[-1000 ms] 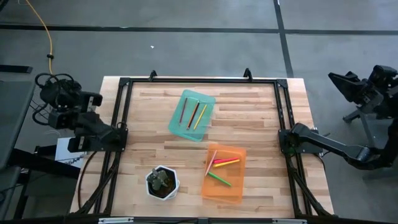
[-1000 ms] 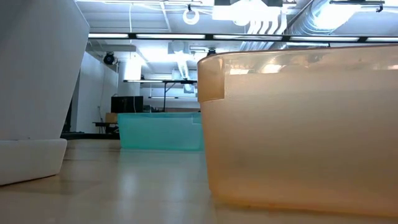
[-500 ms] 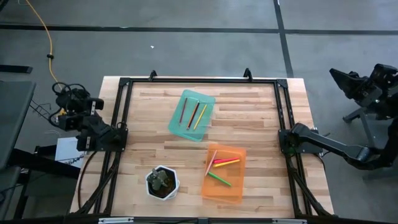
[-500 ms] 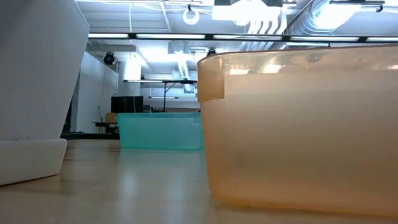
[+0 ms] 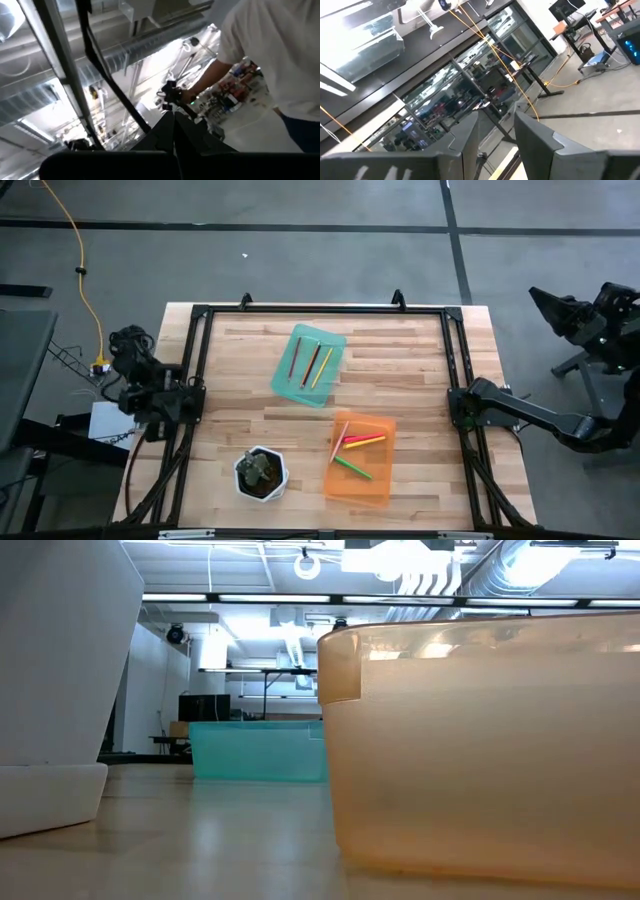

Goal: Sort pens & pencils
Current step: Return to Home Position

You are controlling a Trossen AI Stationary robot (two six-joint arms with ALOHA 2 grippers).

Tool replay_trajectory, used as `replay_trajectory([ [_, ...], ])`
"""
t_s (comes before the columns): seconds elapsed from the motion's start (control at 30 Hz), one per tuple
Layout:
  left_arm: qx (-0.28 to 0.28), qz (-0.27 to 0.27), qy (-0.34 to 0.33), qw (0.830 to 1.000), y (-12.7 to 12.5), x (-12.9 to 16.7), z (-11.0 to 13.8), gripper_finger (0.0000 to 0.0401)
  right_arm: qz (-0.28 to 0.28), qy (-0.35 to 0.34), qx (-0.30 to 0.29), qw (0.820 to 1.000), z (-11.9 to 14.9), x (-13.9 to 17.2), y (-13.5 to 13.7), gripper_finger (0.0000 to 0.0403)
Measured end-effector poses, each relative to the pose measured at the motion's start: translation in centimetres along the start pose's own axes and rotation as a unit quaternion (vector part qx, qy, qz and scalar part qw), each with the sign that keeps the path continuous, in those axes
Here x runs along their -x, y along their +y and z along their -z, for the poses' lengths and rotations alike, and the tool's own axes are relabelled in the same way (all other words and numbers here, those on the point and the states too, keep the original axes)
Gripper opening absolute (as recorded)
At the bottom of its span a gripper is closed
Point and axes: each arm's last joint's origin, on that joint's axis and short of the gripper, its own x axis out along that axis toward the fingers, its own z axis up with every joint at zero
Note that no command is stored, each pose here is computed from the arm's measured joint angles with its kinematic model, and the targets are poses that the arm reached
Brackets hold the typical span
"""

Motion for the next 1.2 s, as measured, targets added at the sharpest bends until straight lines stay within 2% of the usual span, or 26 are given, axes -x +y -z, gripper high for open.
replay_trajectory([
  [0.4,0.002,-0.034,-0.036,0.999,-3.8,0.8,3.5,0.0001,0.002,0.003,-0.001,1.0,0.0,0.0,0.0,0.0117],
  [0.57,-0.001,-0.033,-0.037,0.999,-4.1,0.9,3.7,0.0001,0.002,0.003,0.001,1.0,0.1,0.0,0.0,0.0117],
  [0.7,-0.001,-0.013,-0.025,1.0,-4.4,0.9,4.0,0.0001,0.006,0.007,0.004,1.0,0.1,0.0,-0.1,0.0117],
  [0.87,0.028,0.019,0.01,0.999,-5.1,0.9,4.6,0.0001,-0.001,0.02,-0.002,1.0,0.3,0.0,-0.1,0.0117],
  [1.03,0.075,0.06,0.076,0.993,-6.1,1.1,5.7,0.0001,-0.003,0.022,-0.002,1.0,0.3,0.0,-0.1,0.0117],
  [1.2,0.079,0.088,0.099,0.988,-6.6,1.2,6.1,0.0001,-0.003,0.022,0.007,1.0,0.3,0.0,-0.1,0.0117],
])
